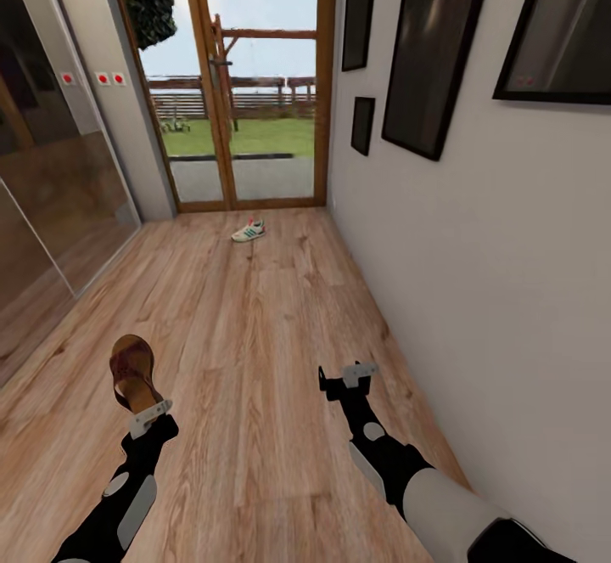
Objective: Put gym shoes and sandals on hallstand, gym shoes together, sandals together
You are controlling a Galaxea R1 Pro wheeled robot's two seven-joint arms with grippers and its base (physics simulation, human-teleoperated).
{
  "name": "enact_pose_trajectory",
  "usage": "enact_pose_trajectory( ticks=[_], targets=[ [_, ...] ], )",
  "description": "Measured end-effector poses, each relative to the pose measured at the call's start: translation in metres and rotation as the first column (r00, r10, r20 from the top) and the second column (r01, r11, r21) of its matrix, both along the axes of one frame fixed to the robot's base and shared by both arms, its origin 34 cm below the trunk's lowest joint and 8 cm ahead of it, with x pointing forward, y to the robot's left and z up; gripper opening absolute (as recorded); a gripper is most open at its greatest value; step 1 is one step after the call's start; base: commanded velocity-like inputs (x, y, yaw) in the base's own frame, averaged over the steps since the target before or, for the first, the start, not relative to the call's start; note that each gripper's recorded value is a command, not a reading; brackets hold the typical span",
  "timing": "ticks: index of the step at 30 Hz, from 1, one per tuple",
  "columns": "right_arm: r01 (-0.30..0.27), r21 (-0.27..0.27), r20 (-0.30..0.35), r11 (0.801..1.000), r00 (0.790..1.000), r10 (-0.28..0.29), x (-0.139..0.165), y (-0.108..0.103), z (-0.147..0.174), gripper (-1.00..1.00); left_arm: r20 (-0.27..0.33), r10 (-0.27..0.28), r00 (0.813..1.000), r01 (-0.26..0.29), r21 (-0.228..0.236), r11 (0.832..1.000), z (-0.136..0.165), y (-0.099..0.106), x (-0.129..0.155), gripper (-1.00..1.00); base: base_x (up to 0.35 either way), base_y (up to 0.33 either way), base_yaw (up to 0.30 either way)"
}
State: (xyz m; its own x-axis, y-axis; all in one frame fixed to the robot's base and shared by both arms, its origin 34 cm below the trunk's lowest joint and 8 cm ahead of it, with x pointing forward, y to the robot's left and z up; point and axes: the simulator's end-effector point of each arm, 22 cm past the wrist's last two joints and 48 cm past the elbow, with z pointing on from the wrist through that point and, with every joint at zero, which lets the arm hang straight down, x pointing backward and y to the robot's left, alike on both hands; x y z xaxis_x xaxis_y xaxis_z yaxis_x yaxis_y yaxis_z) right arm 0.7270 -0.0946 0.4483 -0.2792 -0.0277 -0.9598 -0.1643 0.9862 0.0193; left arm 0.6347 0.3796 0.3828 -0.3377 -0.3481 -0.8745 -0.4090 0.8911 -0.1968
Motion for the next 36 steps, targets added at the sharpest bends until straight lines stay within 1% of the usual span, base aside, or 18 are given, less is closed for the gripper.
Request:
enact_pose_trajectory(
  ticks=[3, 7, 8, 12, 16, 20, 26, 36],
  targets=[
    [-0.008, -0.006, -0.011, 1.0, 1.0, 0.007, -0.003, 0.0, -0.005, 1.0, -0.004, 0.0, 1.0, 0.0, 0.002, 1.0, -0.002, 0.0, -0.002, -1.0, 0.338, 0.0, 0.0],
    [-0.031, -0.01, -0.025, 0.999, 0.999, 0.031, -0.007, 0.003, -0.012, 1.0, -0.024, -0.006, 1.0, 0.006, 0.009, 1.0, -0.011, -0.001, -0.007, -1.0, 0.338, 0.0, 0.0],
    [-0.041, -0.01, -0.031, 0.999, 0.999, 0.04, -0.009, 0.004, -0.014, 1.0, -0.024, -0.013, 1.0, 0.014, 0.021, 1.0, -0.012, -0.002, -0.009, -1.0, 0.338, 0.0, 0.0],
    [-0.045, -0.01, -0.034, 0.999, 0.998, 0.045, -0.01, 0.004, -0.015, 1.0, -0.012, -0.034, 0.999, 0.034, 0.056, 0.998, -0.009, -0.004, -0.008, -1.0, 0.338, 0.0, 0.0],
    [-0.038, -0.012, -0.035, 0.999, 0.999, 0.037, -0.009, 0.001, -0.016, 1.0, -0.022, -0.047, 0.999, 0.048, 0.068, 0.997, -0.013, -0.006, -0.01, -1.0, 0.338, 0.0, 0.0],
    [-0.027, -0.032, -0.07, 0.999, 0.997, 0.024, -0.017, -0.01, -0.032, 1.0, -0.024, -0.05, 0.998, 0.052, 0.073, 0.996, -0.014, -0.006, -0.011, -1.0, 0.338, 0.0, 0.0],
    [-0.024, -0.05, -0.1, 0.998, 0.995, 0.019, -0.027, -0.017, -0.047, 1.0, -0.027, -0.052, 0.998, 0.054, 0.073, 0.996, -0.015, -0.007, -0.012, -1.0, 0.338, 0.0, 0.0],
    [-0.031, -0.05, -0.105, 0.998, 0.994, 0.025, -0.029, -0.014, -0.049, 1.0, -0.028, -0.053, 0.998, 0.054, 0.071, 0.996, -0.016, -0.008, -0.012, -1.0, 0.338, 0.0, 0.0]
  ],
)
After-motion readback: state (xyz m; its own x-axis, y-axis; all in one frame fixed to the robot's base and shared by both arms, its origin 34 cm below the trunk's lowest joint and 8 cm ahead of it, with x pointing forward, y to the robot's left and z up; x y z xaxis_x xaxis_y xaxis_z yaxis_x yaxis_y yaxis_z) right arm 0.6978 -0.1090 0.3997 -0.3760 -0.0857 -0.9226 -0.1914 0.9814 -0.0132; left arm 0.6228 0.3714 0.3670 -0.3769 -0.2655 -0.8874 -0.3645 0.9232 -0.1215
